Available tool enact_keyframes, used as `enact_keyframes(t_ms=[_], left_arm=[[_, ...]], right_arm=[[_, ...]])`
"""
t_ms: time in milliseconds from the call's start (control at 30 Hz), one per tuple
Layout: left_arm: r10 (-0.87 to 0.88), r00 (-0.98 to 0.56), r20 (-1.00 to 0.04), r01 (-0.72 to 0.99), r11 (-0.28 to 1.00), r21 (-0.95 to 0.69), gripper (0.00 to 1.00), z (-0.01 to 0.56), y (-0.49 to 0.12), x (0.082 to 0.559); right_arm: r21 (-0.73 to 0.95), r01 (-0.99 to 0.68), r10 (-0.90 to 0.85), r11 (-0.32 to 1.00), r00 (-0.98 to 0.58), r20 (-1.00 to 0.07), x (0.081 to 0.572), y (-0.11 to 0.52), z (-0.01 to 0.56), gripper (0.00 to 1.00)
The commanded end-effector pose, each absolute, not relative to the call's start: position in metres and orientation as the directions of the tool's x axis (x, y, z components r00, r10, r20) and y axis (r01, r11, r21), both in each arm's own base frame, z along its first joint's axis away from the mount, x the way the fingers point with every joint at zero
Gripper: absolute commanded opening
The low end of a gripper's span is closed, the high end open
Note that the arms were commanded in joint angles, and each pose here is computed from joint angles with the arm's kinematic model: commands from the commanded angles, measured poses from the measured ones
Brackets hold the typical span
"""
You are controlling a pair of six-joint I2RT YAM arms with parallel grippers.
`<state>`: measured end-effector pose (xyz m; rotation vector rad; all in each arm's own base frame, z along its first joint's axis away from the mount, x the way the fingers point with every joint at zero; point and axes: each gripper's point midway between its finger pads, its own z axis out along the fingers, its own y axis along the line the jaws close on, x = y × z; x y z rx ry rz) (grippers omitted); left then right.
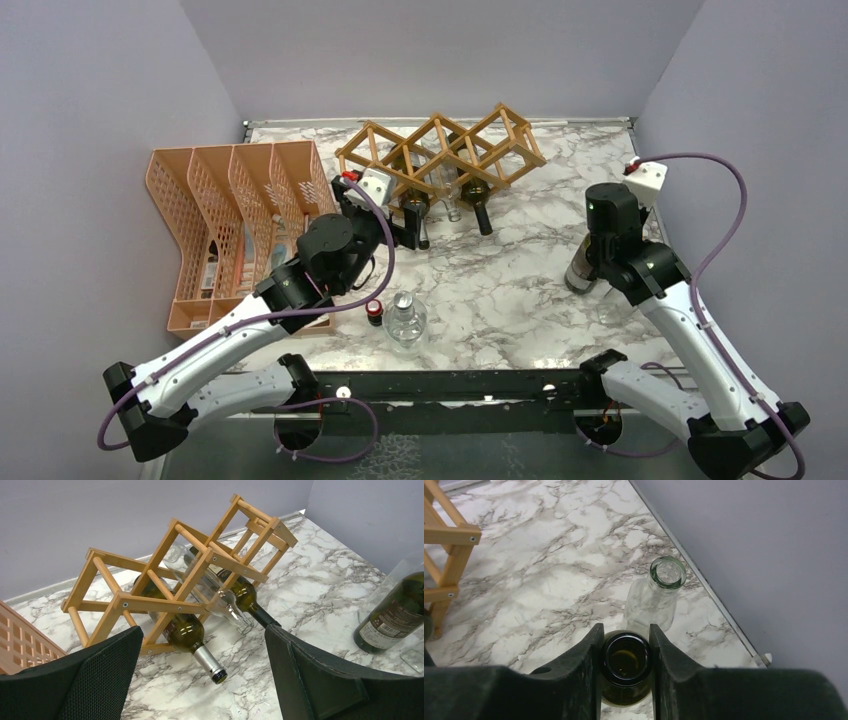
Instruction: Put the wine bottle on the wine rack
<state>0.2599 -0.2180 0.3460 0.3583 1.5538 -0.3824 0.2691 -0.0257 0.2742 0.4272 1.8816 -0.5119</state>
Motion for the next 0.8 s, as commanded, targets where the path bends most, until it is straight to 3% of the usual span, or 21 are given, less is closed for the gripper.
enact_keyframes(t_ms=[0,100,267,467,767], left_arm=[[-0.054,-0.012,-0.998,0.485,0.873,-0.053,0.99,0.361,-0.225,0.258],[-0.052,-0.017,-0.999,0.495,0.867,-0.053,0.99,0.359,-0.23,0.259],[-0.023,-0.027,-0.999,0.565,0.824,-0.034,0.99,0.352,-0.252,0.259],[-0.002,-0.028,-1.0,0.719,0.695,-0.021,0.99,0.339,-0.294,0.248],[-0.015,-0.044,-0.999,0.878,0.477,-0.046,0.98,0.319,-0.351,0.231]], right_arm=[[-0.1,0.495,0.071,0.863,-0.314,-0.947,0.267,-0.023,0.28,0.24],[-0.074,0.431,0.062,0.9,-0.294,-0.954,0.269,-0.014,0.29,0.1],[0.03,0.155,0.071,0.987,-0.266,-0.961,0.278,0.033,0.314,0.03],[0.108,-0.079,0.081,0.991,-0.29,-0.954,0.281,0.079,0.328,0.01],[0.198,-0.264,0.122,0.944,-0.28,-0.952,0.281,0.118,0.345,0.01]])
